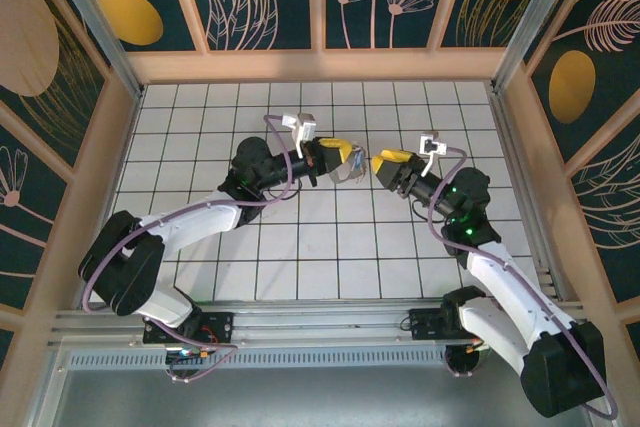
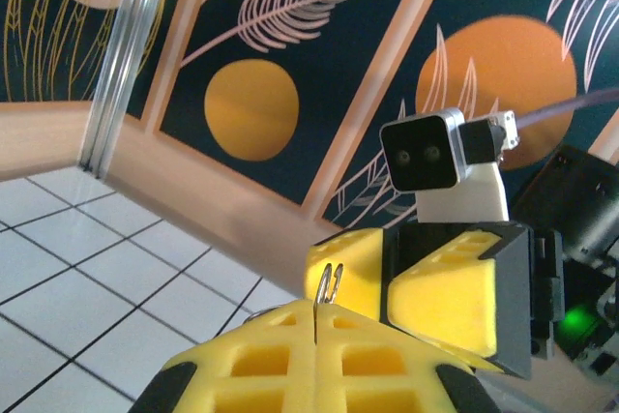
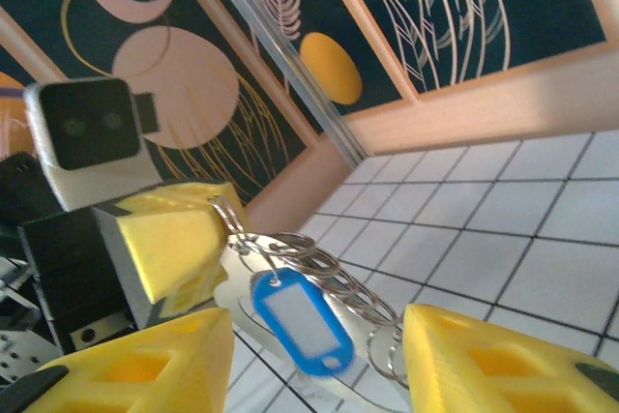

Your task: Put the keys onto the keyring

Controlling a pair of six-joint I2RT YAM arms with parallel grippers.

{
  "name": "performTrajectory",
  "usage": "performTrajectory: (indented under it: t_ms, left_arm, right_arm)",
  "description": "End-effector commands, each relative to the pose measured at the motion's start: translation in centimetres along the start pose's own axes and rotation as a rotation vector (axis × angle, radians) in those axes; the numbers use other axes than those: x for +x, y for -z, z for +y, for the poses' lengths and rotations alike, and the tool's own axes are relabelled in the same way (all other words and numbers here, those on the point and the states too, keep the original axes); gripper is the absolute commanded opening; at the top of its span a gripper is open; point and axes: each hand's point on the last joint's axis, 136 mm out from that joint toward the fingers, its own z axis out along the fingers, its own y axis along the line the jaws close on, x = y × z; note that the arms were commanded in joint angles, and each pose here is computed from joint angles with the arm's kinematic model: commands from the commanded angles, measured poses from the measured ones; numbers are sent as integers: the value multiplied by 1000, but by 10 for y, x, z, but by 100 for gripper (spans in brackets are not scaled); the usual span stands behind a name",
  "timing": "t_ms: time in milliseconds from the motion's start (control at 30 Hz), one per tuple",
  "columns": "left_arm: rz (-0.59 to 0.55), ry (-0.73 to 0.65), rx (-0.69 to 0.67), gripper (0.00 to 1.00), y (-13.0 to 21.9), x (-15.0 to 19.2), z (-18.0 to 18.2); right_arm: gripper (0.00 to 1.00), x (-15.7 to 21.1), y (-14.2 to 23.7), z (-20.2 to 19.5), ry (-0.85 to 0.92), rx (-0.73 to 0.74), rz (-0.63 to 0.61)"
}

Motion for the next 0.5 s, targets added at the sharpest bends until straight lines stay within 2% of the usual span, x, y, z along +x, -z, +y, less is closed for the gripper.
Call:
performTrajectory:
  t_ms: [0,233,467]
  left_arm:
    - [-111,112,36,0,0,-11,0]
    - [-218,316,89,0,2,-12,8]
    - [-238,375,106,0,-2,-12,4]
  right_arm:
    - [50,-35,-1,25,37,-90,-104]
    - [49,-59,-4,27,-12,-93,-193]
    - [45,-58,-15,20,-65,-113,-186]
